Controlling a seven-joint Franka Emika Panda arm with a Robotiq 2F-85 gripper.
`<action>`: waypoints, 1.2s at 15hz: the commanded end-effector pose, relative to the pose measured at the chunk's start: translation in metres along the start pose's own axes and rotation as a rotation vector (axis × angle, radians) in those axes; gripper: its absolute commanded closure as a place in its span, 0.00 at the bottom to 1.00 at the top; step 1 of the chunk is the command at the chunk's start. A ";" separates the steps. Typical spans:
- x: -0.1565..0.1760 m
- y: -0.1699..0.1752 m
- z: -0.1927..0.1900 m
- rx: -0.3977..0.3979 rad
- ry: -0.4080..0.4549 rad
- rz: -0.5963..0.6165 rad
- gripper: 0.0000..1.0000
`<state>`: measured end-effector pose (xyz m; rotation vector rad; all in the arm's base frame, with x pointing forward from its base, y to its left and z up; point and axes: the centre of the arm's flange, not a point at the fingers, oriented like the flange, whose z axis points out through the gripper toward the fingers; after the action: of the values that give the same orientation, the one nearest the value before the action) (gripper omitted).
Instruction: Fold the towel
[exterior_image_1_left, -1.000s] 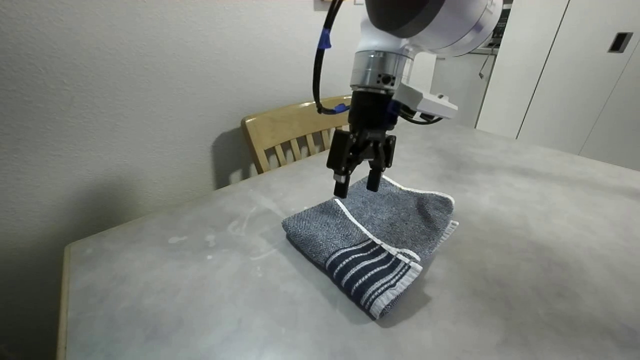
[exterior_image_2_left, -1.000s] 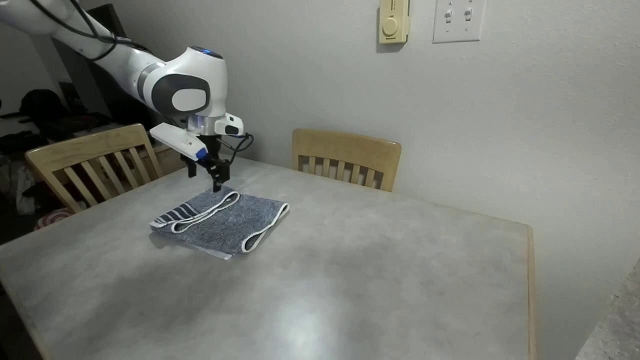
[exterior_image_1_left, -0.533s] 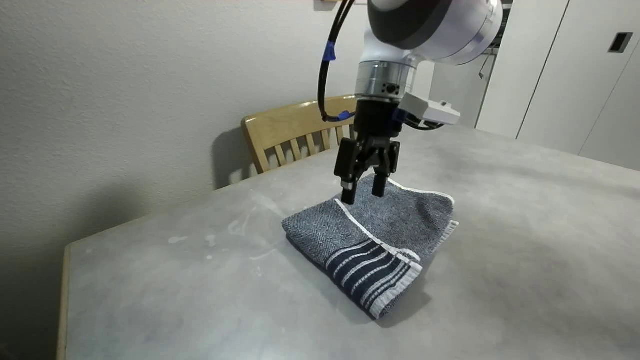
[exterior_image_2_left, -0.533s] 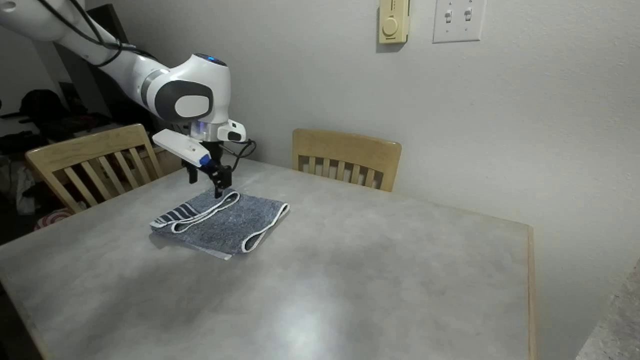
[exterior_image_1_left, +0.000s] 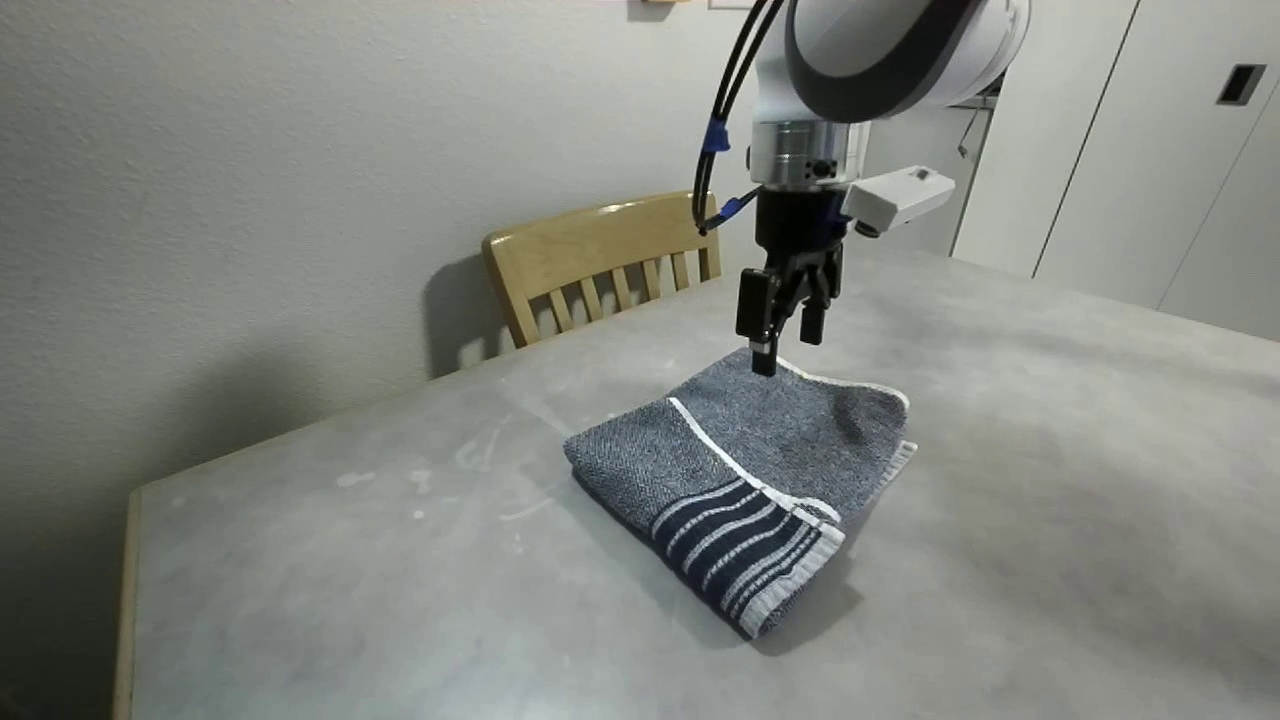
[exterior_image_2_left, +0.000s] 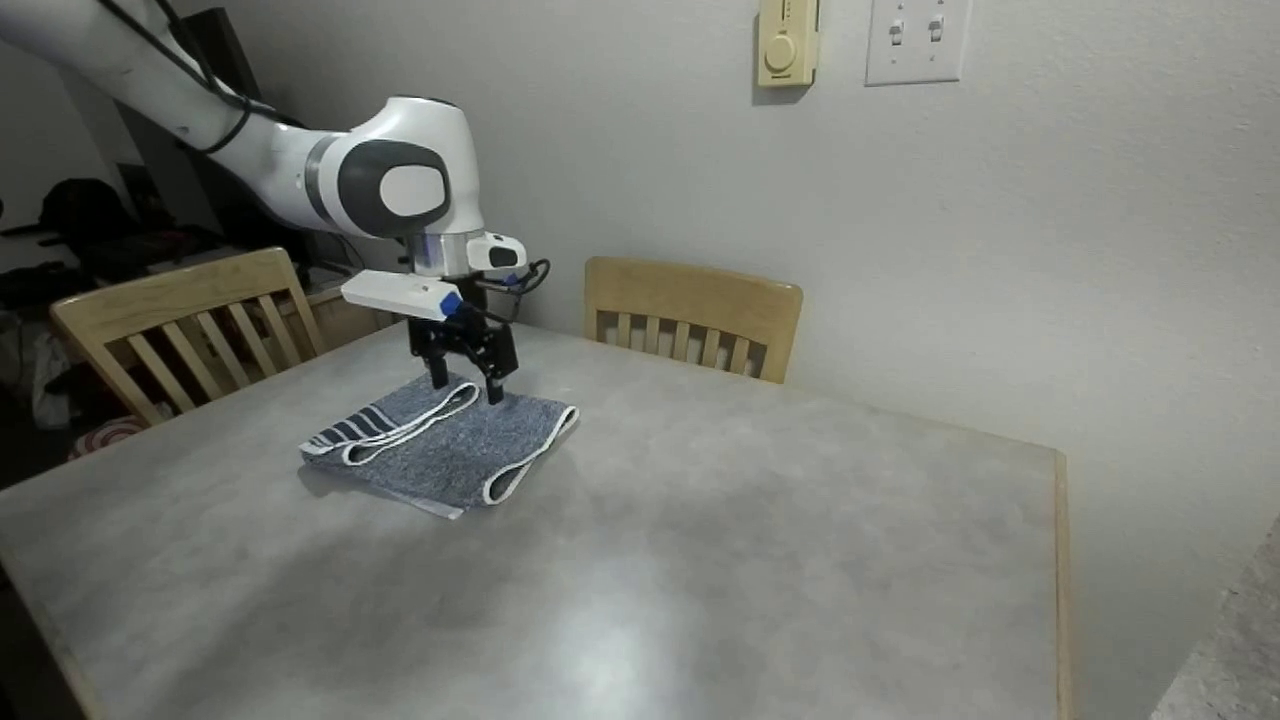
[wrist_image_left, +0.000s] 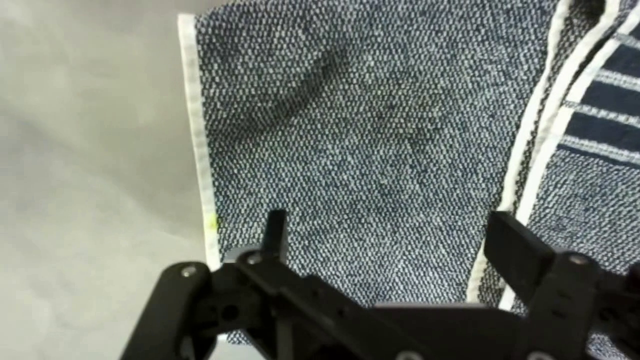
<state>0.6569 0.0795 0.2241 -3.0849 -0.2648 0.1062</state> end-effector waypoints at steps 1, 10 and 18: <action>-0.012 0.010 -0.007 -0.013 0.029 -0.012 0.00; -0.001 0.048 -0.005 -0.112 0.033 -0.010 0.00; 0.021 0.025 -0.008 -0.108 0.067 0.027 0.00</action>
<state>0.6676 0.0465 0.2296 -3.1915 -0.2786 0.0196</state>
